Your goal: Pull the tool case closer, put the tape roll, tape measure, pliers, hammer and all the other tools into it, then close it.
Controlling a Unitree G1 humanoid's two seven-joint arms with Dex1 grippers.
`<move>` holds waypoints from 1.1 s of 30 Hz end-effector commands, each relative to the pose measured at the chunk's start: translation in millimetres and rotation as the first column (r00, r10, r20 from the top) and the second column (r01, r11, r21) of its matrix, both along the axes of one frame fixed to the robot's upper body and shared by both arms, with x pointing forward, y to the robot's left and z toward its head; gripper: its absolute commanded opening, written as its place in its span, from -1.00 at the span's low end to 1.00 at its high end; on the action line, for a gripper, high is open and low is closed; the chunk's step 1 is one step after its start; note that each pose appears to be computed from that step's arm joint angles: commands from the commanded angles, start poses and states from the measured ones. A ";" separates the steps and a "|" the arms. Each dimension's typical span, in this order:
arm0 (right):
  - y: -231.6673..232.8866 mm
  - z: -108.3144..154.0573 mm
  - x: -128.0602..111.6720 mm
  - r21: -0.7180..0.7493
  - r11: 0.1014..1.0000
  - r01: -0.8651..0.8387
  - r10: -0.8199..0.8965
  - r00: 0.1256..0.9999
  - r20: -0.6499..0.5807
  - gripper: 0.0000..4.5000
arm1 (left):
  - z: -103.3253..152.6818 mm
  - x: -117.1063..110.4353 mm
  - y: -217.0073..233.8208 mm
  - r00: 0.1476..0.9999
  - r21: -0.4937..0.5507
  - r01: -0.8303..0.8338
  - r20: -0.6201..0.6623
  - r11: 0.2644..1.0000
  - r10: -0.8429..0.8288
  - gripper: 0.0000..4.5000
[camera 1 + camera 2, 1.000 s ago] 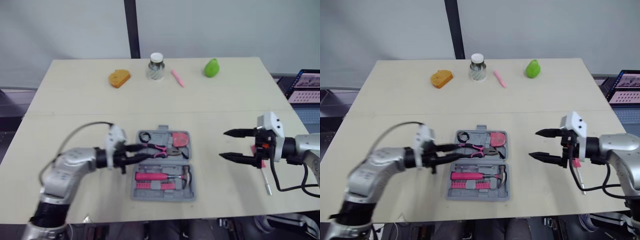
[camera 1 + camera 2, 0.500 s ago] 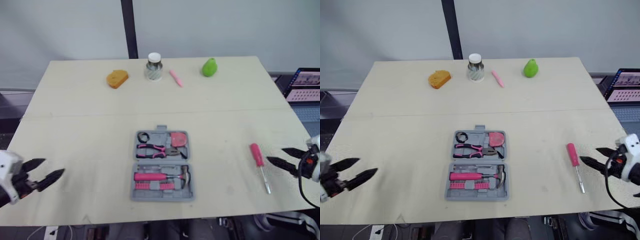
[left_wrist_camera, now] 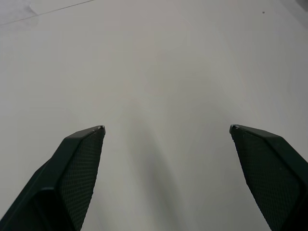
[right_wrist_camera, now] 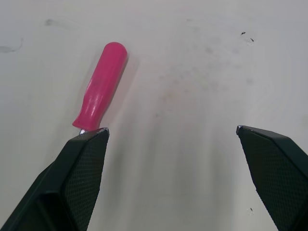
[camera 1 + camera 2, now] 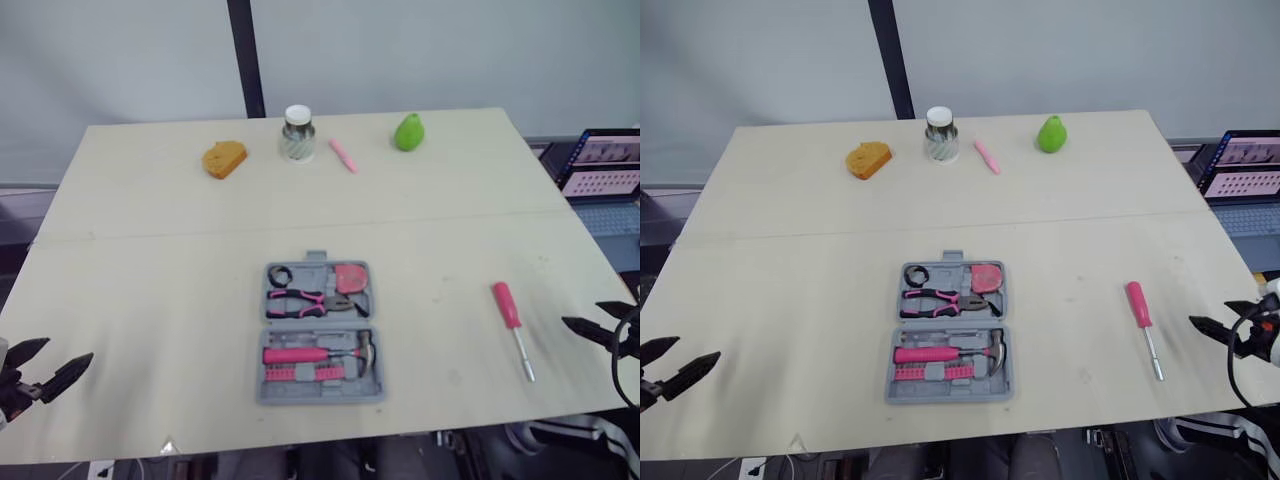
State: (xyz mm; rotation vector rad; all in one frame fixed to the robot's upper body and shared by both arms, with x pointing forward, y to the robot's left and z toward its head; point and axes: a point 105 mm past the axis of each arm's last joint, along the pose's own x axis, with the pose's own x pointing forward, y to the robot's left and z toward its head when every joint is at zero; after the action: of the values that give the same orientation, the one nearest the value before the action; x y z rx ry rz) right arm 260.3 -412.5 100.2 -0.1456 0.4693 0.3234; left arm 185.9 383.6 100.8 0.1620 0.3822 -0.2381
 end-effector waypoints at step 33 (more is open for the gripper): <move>70.1 -41.2 10.7 -0.041 0.987 0.156 -0.154 0.987 0.038 1.00 | 40.4 47.8 -351.4 0.264 0.117 0.943 0.314 0.313 -0.912 0.98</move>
State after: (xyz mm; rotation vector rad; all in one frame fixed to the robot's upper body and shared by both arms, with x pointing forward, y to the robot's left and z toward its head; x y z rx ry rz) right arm 270.1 -339.5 59.4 -0.1424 0.4579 0.1828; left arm 235.6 36.4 136.9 0.3146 -0.0981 -1.4364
